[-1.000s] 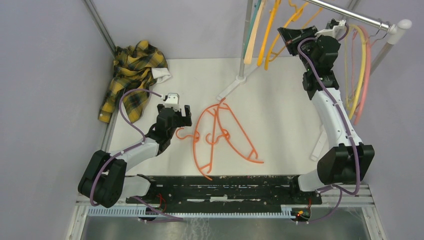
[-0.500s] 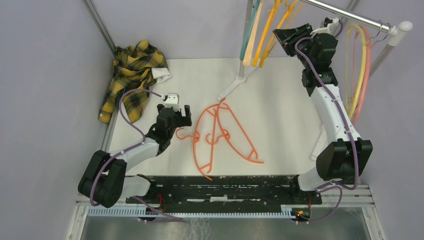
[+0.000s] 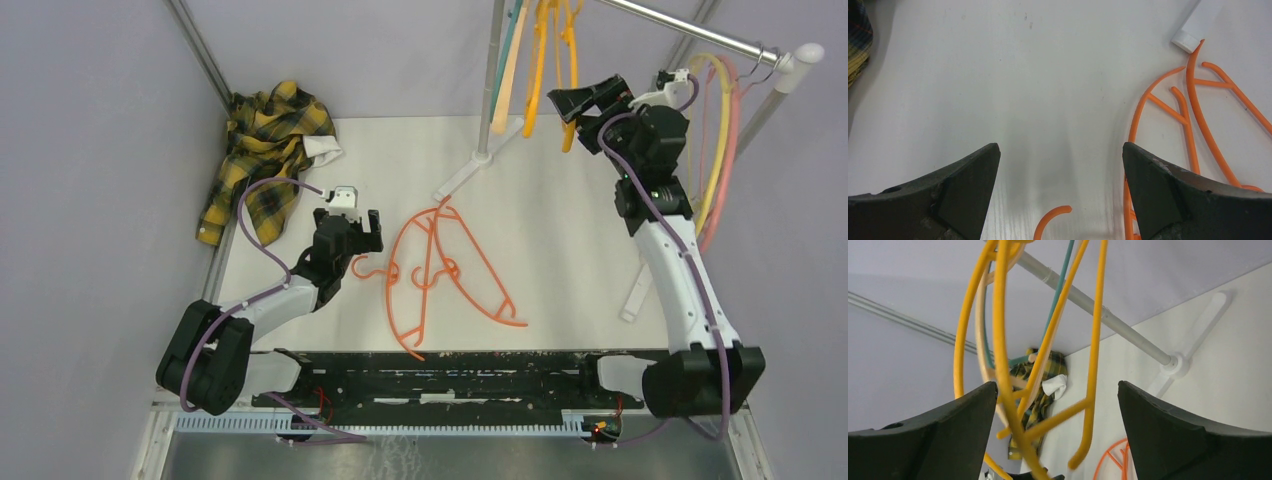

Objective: Organize the hangers

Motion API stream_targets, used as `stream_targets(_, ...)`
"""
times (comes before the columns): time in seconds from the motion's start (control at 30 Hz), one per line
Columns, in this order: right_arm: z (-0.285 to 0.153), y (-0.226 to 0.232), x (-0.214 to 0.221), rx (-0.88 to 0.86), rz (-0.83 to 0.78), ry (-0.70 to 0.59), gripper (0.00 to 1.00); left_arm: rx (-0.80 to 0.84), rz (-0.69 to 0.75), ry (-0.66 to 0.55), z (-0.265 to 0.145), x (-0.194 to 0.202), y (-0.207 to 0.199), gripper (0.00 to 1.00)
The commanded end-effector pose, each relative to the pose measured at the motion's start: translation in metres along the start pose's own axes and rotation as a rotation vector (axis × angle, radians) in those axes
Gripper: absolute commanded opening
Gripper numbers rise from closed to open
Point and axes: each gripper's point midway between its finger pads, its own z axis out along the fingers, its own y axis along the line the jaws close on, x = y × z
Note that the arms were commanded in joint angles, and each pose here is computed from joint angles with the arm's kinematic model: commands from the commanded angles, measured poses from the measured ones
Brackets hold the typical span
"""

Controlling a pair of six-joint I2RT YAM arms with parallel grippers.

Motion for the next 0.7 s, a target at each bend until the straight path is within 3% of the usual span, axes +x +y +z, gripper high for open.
stream_targets(0.0, -0.046, 0.007, 0.003, -0.023, -0.129, -0.035, 1.00, -0.006, -0.022, -0.050, 0.005, -0.016, -0.002, 0.99)
stream_targets(0.3, -0.111, -0.064, 0.068, 0.135, -0.219, 0.048, 1.00, -0.003, -0.026, -0.034, 0.007, -0.012, -0.003, 0.99)
stream_targets(0.47, -0.120, -0.089, 0.125, 0.188, -0.297, 0.217, 0.96, -0.015, -0.022, -0.024, 0.009, -0.010, -0.001, 0.99)
stream_targets(0.67, -0.122, -0.103, 0.240, 0.190, -0.511, 0.509, 0.83, -0.002, -0.025, -0.015, 0.010, -0.008, -0.004, 0.99)
